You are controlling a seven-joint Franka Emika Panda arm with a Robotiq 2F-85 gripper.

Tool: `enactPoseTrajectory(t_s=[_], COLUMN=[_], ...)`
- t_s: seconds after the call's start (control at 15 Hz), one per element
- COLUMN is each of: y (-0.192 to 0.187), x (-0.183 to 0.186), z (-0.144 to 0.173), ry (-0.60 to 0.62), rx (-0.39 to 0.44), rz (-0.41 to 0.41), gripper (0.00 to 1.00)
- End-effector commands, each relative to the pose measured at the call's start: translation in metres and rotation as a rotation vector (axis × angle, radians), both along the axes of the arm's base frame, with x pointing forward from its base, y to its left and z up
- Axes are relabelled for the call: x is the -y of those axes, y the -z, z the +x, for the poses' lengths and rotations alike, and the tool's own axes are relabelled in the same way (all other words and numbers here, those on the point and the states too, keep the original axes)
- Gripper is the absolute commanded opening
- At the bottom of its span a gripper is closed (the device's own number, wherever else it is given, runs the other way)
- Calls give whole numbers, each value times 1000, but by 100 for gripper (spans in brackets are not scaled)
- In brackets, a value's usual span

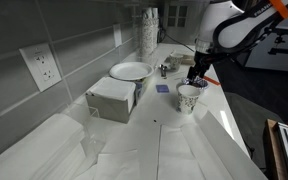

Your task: Place the coffee beans from the bowl in the coffee cup on the left.

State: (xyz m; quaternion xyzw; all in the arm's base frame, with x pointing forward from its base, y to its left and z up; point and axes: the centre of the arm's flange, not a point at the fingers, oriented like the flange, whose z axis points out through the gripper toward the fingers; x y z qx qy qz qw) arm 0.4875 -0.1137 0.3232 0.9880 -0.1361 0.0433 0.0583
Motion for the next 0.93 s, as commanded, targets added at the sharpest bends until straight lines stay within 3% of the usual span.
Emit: enactPoseTrajectory(t_s=[0.0,0.13,0.2,0.33,0.4,0.53,0.6,0.73,0.87], y=[19,25,28,33,37,42,44,46,47], x=[-7,-10,-11,-11,-12,-14,-15,-17,-19], z=[22,26,29,32,33,34,34,35,36], ry=[14,17,15,23,27,30,28,21,15], rx=[11,21,28,32,34,28,22,18,14], rz=[-24,-30,-38,-41,-43,-43,-44,-49,-55], gripper=[100,96,86,85,75,72,57,50,31])
